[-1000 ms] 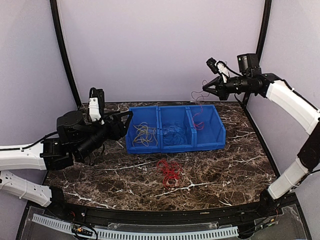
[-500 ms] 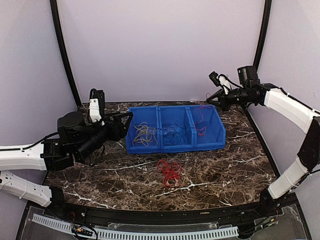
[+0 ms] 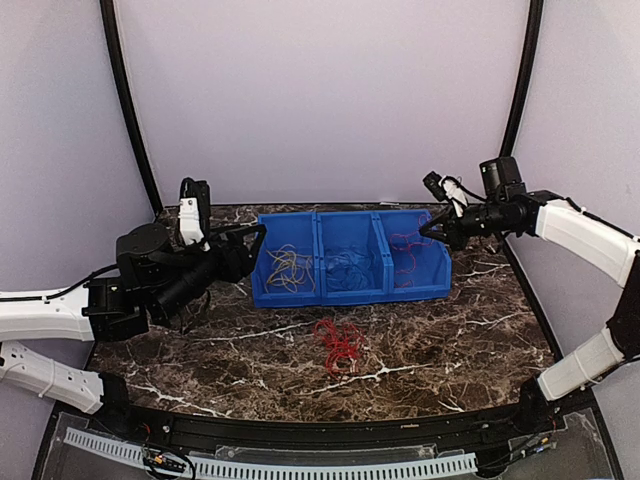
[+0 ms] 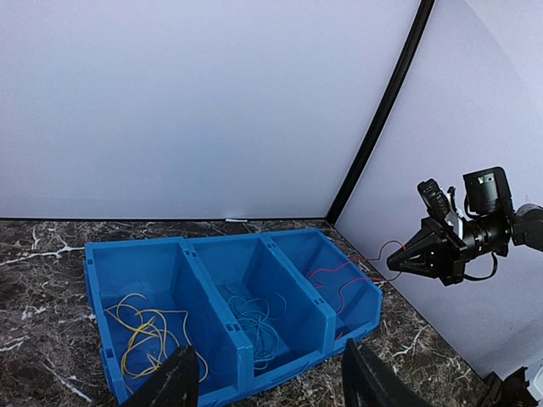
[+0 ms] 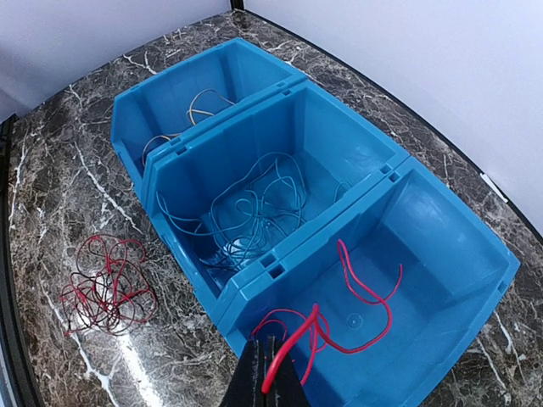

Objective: Untangle the cables

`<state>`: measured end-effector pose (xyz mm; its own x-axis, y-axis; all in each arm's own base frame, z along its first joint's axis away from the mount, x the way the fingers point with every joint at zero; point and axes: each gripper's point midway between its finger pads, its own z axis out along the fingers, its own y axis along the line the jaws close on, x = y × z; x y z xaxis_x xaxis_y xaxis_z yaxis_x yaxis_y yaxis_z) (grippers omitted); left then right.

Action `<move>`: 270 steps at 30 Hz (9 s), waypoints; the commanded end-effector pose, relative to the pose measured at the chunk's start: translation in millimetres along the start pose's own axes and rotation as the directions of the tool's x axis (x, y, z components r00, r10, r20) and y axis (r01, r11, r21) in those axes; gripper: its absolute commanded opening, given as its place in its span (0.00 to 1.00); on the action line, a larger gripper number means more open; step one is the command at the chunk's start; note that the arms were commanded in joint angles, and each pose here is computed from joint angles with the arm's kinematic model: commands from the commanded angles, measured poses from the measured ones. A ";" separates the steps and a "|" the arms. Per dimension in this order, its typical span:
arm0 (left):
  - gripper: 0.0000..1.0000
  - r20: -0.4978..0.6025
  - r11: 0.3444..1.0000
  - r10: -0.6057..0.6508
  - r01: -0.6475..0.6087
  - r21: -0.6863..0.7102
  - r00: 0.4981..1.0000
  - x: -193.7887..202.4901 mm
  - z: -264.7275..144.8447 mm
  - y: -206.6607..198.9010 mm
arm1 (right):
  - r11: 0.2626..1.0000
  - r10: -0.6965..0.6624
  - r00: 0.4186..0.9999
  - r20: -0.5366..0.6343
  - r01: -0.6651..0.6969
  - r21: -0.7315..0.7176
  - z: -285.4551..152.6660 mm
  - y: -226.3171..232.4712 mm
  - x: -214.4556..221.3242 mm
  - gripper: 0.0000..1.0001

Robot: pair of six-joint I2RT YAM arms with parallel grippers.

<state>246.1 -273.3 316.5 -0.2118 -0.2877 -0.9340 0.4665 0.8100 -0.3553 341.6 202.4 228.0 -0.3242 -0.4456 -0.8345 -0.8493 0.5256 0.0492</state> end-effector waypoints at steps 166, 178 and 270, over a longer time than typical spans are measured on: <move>0.39 0.066 0.864 0.197 -0.205 0.459 0.978 181.2 91.8 -148.4 | 0.778 -0.021 0.966 0.259 0.179 -0.603 -17.2 185.8 -113.2 0.00; 0.00 -0.070 0.801 0.234 -0.152 0.579 0.970 240.9 78.4 -134.8 | 0.741 -0.055 0.889 0.456 0.342 -0.578 -110.2 189.2 -199.0 0.00; 0.00 -0.290 0.846 0.459 -0.314 0.431 0.839 290.4 55.6 -50.8 | 0.901 -0.366 0.931 -0.007 0.353 -0.251 -36.8 116.3 78.1 0.72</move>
<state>201.7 -426.6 57.1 -0.2135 0.2922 -0.9322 0.8453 0.5337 -0.0263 210.0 157.6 198.4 0.0002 -0.6604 -0.7509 -0.9625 0.2036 -0.1794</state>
